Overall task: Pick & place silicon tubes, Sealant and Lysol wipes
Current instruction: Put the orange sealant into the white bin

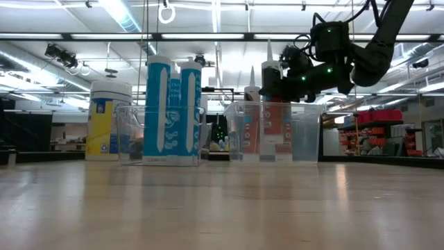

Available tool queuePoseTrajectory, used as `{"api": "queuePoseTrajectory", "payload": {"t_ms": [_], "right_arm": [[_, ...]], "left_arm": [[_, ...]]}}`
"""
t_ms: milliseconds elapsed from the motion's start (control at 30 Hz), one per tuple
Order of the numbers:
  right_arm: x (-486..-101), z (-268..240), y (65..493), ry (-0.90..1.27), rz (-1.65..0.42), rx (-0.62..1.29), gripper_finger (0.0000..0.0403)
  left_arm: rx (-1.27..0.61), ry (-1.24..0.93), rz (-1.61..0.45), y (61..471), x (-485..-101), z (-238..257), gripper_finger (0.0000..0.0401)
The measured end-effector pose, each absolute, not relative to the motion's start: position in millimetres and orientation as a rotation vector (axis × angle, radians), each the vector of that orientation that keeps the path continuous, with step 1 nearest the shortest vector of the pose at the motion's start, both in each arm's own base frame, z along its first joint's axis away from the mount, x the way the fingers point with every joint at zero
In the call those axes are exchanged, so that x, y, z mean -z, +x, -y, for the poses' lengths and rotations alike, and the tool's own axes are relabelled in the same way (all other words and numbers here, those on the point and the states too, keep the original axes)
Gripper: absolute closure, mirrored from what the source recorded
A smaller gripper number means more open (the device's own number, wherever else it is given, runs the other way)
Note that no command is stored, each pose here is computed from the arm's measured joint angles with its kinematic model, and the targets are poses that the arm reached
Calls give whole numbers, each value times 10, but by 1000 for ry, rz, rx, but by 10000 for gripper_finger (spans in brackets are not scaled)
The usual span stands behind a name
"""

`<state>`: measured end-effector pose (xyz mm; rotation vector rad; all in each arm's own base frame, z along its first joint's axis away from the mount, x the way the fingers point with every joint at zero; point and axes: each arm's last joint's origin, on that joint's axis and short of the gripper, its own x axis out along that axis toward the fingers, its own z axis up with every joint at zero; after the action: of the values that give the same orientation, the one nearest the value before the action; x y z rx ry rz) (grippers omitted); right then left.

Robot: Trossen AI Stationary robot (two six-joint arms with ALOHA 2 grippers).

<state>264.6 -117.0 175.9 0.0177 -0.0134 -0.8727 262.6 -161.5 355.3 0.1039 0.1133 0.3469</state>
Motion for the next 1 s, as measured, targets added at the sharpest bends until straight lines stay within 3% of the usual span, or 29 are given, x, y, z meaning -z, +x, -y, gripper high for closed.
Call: {"api": "queuePoseTrajectory", "payload": {"t_ms": [233, 1000], "right_arm": [[-1742, 1170, 2646, 29, 0, 874, 193], [-1664, 1167, 2671, 50, -17, 845, 184]], "left_arm": [[-347, 105, -114, 2626, -3552, 1615, 73], [-347, 107, -116, 2626, -3548, 1615, 73]]}}
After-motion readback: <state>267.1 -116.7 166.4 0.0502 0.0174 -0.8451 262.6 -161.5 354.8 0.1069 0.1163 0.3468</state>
